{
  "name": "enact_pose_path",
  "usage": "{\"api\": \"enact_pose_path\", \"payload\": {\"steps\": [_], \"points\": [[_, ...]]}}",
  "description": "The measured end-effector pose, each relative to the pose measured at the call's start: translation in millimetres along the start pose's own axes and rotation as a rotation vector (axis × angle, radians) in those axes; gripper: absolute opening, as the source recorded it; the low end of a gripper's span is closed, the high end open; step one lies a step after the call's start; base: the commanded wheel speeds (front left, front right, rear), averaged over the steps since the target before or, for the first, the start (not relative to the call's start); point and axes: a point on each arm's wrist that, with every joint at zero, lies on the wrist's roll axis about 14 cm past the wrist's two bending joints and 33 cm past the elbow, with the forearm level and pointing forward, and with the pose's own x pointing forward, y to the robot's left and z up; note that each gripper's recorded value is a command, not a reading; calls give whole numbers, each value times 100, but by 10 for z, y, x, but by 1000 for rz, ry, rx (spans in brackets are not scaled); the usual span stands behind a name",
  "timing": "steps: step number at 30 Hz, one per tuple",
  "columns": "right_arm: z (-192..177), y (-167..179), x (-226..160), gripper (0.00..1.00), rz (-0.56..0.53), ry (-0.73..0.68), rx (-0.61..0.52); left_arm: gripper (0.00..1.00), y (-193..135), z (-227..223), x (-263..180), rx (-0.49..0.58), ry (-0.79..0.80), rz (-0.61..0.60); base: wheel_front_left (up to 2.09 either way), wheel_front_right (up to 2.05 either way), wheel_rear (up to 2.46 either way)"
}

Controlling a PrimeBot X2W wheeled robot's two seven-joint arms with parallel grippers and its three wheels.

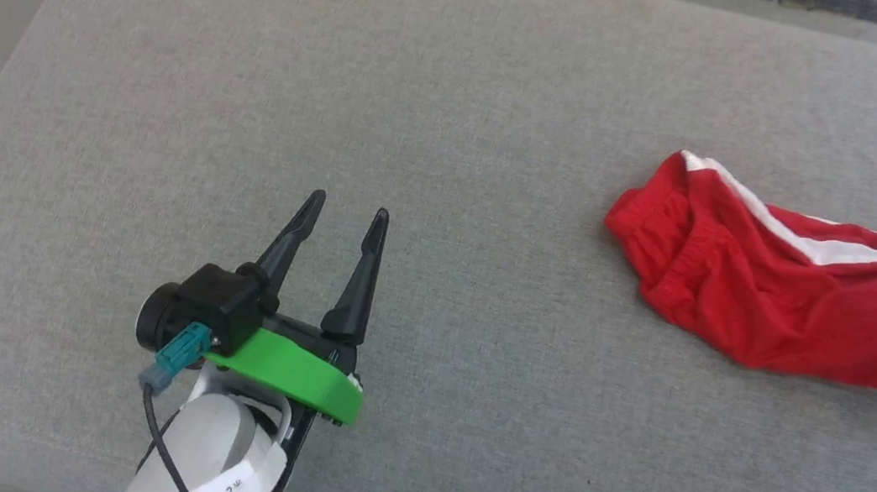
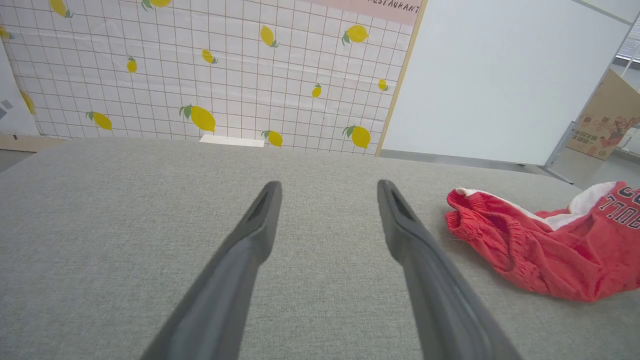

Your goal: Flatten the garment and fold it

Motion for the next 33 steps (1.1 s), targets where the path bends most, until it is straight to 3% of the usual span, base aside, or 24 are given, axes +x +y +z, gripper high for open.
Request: {"api": "enact_pose_path", "payload": {"steps": [4,11,16,26,28,29,32,33], "points": [[364,291,-141,0,67,-108,-113,100,-40,36,-11,1,-7,-10,0,0,0],[586,1347,-377,0,319,-161,-369,100,8,69,-78,6,-10,8,0,0,0],[385,1958,-406,0,471,-100,-495,100,82,57,-125,7,-3,31,0,0,0],[-227,2550,-268,0,630,86,-589,100,308,19,-203,12,12,100,0,0,0],[-274,2600,-269,59,651,100,-589,100,334,12,-212,13,14,108,0,0,0],[-282,2623,-284,100,663,105,-579,100,343,13,-213,13,14,111,0,0,0],[-226,2683,-361,100,703,83,-530,100,348,33,-209,14,8,112,0,0,0],[23,2738,-509,100,749,-9,-434,100,317,76,-200,14,-4,103,0,0,0]]}}
